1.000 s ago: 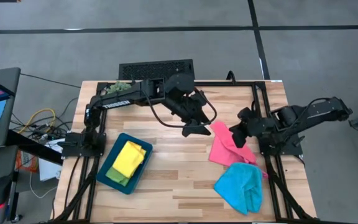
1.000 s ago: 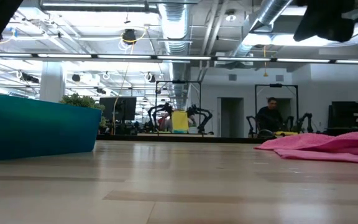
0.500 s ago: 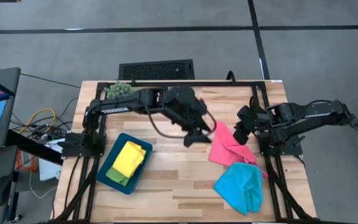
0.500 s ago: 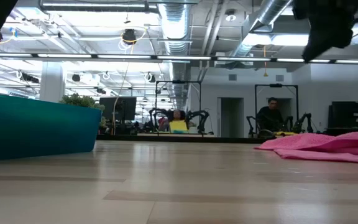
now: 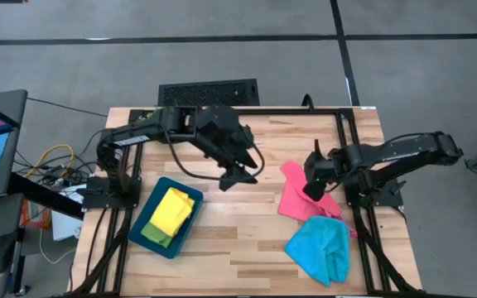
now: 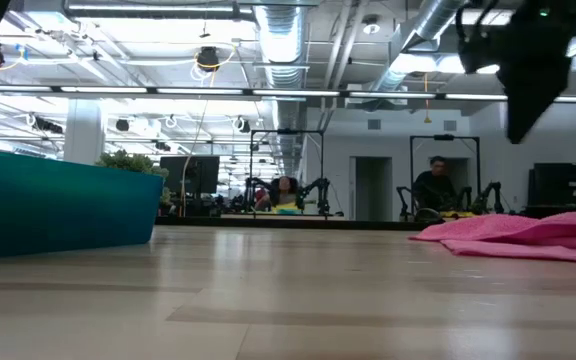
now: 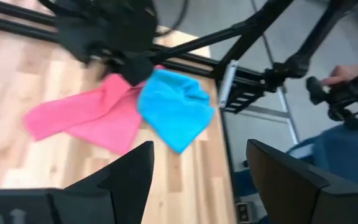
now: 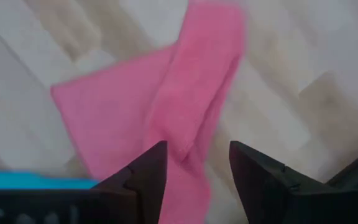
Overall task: Fold microfiber towels
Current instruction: Fold the pink microfiber towel
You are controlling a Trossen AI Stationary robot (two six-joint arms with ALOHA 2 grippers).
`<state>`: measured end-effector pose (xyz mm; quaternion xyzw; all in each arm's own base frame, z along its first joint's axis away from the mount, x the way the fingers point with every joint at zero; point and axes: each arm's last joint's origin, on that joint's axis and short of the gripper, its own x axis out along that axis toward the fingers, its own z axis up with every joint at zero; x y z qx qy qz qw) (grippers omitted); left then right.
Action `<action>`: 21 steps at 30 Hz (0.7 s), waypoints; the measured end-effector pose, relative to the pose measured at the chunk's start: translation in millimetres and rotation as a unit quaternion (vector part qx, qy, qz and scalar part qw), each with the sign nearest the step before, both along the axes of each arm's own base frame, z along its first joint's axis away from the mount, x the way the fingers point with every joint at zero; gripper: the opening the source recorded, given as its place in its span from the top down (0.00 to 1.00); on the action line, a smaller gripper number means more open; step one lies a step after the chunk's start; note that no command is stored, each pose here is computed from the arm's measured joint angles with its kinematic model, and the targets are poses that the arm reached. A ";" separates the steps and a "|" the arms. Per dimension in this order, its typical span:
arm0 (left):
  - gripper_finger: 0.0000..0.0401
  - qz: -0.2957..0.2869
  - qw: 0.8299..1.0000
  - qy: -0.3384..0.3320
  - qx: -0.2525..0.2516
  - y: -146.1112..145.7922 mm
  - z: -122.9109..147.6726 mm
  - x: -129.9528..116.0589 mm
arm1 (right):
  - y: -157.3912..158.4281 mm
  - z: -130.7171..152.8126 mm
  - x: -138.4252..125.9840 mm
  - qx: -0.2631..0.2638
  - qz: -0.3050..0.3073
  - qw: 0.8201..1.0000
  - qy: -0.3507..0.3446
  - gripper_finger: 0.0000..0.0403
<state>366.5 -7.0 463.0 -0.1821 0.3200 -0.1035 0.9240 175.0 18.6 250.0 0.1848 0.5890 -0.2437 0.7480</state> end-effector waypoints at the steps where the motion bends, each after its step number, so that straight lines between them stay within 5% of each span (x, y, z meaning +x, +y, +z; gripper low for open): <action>1: 0.39 0.003 1.000 0.001 0.006 2.8 1.4 -3.1 | 2.8 -4.3 -0.4 0.012 -0.002 1.000 0.008 0.51; 11: 0.40 -0.033 0.999 0.005 0.009 31.2 -7.2 -6.4 | 42.1 -36.3 -33.3 0.101 -0.049 0.993 0.044 0.51; 21: 0.40 -0.125 0.981 -0.025 -0.146 62.9 -54.4 23.0 | 63.8 -48.6 -41.1 0.066 -0.001 0.998 0.008 0.51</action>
